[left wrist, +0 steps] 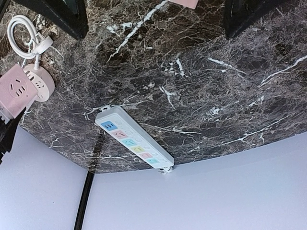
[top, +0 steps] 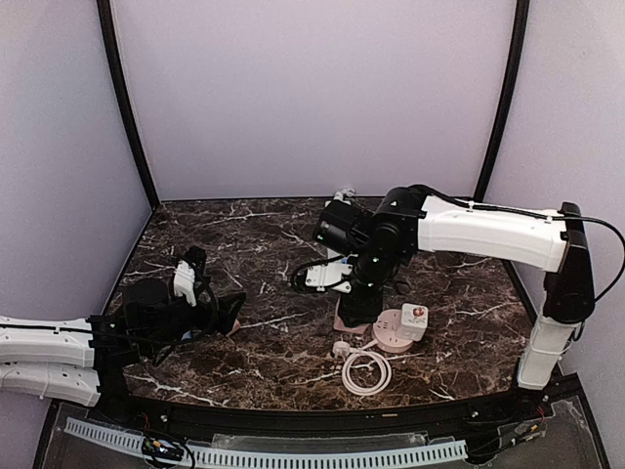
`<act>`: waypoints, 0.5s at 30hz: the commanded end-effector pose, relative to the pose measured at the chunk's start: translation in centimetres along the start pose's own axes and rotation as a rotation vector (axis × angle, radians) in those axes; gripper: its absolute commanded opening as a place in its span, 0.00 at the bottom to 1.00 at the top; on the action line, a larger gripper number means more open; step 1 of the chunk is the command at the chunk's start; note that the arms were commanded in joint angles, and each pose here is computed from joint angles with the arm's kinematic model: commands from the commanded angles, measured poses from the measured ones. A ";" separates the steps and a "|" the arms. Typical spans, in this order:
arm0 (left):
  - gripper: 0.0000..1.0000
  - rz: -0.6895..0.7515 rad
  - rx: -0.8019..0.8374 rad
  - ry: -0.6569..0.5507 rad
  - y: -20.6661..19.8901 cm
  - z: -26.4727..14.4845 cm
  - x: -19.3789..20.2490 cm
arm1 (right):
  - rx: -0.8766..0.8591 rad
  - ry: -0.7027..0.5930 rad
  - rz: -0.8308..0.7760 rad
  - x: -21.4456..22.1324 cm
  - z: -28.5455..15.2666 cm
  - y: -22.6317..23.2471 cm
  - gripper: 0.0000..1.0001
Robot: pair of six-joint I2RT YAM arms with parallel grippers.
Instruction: Insert the plug
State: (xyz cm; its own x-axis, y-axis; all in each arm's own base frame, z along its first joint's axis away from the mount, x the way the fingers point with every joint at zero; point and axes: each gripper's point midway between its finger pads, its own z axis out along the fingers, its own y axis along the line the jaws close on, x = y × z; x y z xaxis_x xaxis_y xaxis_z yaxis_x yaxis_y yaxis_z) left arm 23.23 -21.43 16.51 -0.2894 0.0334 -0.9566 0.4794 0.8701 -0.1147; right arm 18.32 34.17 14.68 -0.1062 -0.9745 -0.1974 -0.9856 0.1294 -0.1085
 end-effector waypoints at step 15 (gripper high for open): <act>0.99 0.013 0.039 0.013 -0.6 0.1 0.7 | 0.037 0.039 0.063 3.9 -0.1 -4.7 0.00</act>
State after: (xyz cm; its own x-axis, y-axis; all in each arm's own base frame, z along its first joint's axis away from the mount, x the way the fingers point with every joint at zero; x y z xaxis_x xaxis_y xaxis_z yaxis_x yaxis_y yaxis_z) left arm 23.06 -21.82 16.05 -0.2998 0.0495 -0.9527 0.4977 0.8601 -0.1120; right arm 22.23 30.43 14.20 -0.1697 -0.9745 -0.1468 -0.9714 0.1906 -0.1419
